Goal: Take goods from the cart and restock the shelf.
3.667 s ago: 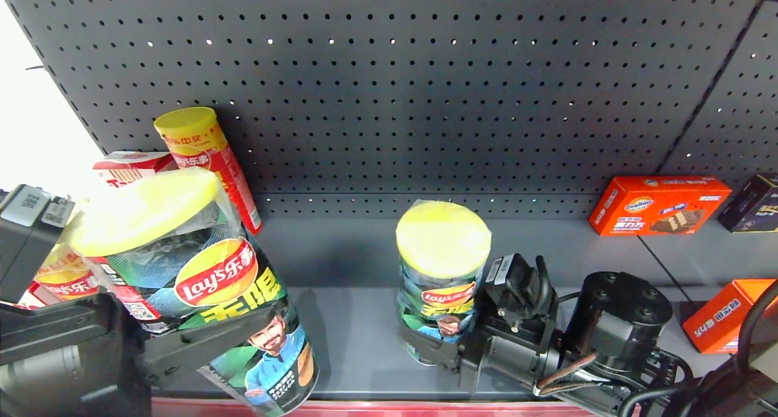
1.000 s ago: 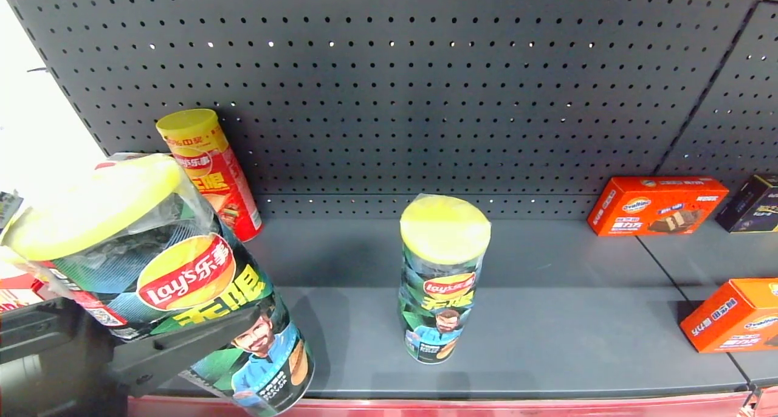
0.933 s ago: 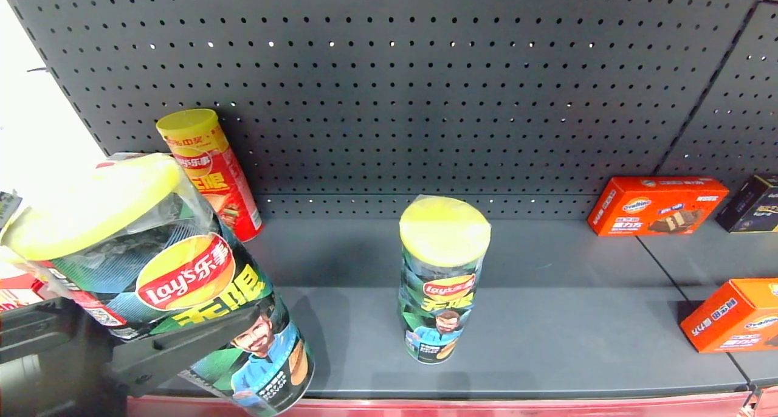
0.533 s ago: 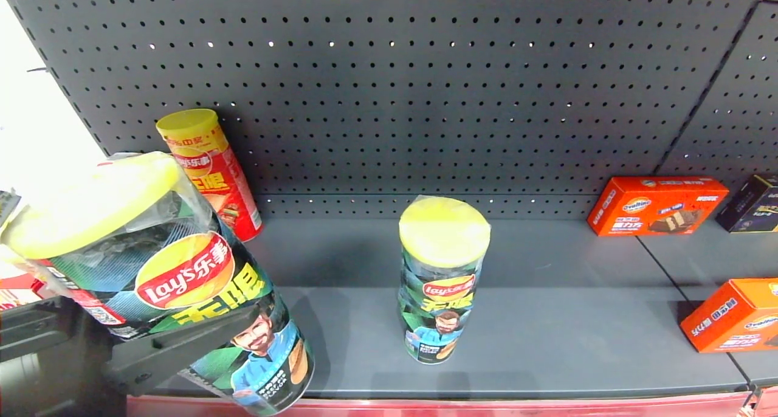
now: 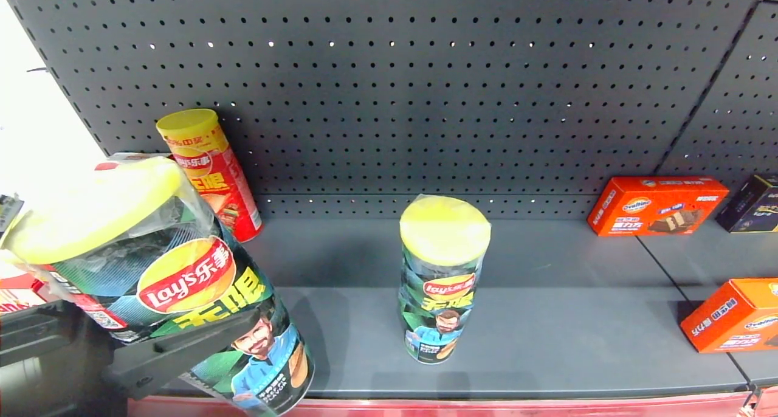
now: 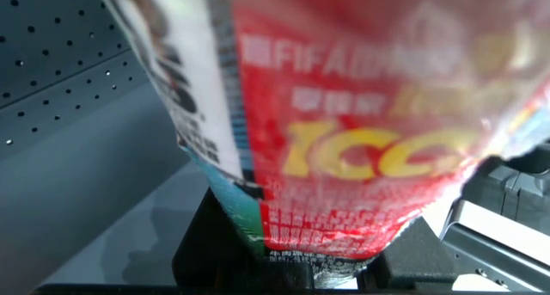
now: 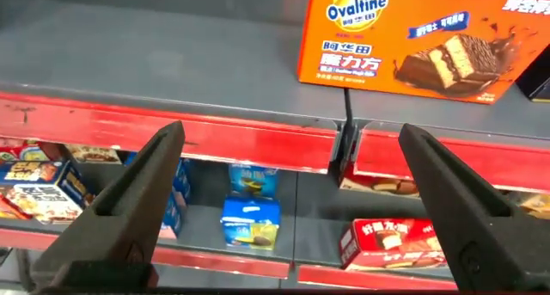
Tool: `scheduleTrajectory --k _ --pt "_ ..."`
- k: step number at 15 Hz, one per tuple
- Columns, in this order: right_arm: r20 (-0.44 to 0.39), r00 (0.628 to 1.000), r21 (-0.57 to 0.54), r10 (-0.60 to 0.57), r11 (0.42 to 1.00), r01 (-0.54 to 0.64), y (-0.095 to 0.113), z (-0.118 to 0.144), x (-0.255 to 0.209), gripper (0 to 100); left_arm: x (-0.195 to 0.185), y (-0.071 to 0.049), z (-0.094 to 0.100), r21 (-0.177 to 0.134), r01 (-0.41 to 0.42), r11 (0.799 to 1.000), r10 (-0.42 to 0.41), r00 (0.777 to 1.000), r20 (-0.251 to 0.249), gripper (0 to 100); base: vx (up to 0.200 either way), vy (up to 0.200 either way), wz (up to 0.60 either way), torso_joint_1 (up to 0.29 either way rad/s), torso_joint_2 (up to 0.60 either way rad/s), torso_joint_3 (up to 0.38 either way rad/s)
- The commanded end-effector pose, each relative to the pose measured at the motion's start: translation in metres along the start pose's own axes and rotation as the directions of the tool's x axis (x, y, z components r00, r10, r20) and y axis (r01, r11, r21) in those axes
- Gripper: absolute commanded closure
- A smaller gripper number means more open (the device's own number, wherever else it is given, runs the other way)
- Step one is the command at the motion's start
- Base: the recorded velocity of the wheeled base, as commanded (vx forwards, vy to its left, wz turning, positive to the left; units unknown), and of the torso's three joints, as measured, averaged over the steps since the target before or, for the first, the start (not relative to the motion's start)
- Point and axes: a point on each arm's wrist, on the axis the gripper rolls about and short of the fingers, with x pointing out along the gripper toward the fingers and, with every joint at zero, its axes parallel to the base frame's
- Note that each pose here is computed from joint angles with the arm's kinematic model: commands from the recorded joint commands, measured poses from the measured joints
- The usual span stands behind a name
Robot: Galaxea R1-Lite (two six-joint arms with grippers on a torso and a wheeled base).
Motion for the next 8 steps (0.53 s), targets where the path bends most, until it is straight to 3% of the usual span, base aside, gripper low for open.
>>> scheduleTrajectory --k 1,3,8 --pt "0.026 0.996 0.002 0.085 0.996 -0.085 0.0 -0.0006 -0.0016 0 -0.0001 -0.0001 -0.0002 0.0 0.0 1.0 0.0 1.0 0.0 100 0.0 0.0 0.0 0.0 0.0 0.0" --pt "0.106 0.978 0.005 0.182 0.983 -0.183 -0.0018 -0.0024 -0.0071 0 -0.0004 -0.0003 -0.0005 0.0 0.0 1.0 0.0 1.0 0.0 100 0.0 0.0 0.0 0.0 0.0 0.0" --pt "0.109 0.973 0.056 0.204 0.976 -0.211 -0.0019 -0.0024 -0.0072 0 -0.0039 -0.0024 -0.002 0.001 0.0 1.0 0.0 1.0 0.001 100 0.0 0.0 0.0 0.0 0.0 0.0"
